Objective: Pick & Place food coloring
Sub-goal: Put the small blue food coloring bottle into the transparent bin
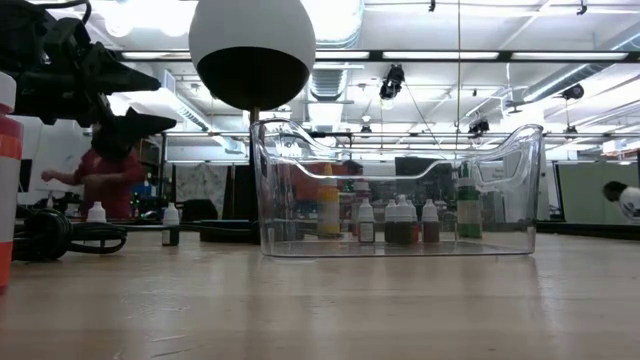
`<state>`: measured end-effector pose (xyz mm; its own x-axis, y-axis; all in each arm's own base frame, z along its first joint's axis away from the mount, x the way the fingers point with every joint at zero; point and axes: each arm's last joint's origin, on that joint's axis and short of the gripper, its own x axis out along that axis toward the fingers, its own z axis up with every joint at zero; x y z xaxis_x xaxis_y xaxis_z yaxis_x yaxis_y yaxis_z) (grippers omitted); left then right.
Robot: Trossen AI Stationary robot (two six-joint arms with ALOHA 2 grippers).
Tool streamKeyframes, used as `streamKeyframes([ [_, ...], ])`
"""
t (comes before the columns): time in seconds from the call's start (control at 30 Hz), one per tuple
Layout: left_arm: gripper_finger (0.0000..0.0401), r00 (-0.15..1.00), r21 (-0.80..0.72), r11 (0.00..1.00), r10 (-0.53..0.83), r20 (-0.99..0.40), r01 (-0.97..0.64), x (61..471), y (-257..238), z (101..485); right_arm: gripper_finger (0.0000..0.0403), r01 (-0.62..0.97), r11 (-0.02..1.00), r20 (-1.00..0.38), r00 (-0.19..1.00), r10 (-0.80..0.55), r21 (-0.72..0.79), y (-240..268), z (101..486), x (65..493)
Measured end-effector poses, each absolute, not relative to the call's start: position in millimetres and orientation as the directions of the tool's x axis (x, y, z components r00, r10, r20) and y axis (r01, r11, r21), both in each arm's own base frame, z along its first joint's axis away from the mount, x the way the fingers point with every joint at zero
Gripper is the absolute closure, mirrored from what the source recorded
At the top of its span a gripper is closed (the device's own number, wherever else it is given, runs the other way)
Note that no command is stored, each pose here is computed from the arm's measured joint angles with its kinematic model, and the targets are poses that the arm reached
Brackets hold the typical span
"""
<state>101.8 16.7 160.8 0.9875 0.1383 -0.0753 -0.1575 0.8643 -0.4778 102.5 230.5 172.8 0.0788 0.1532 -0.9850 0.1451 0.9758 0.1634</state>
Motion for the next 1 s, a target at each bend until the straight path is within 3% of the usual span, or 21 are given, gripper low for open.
streamKeyframes([
  [0.7,0.0122,0.988,-0.478,0.864,0.138,-0.076,-0.157,102,17,161,0.0358,0.051,0.996,-0.995,0.080,0.066,0.070,228,259,136],
  [1.0,0.0122,0.988,-0.478,0.864,0.138,-0.075,-0.157,102,17,161,0.0358,0.028,0.997,-0.979,0.192,0.063,0.070,208,303,173],
])
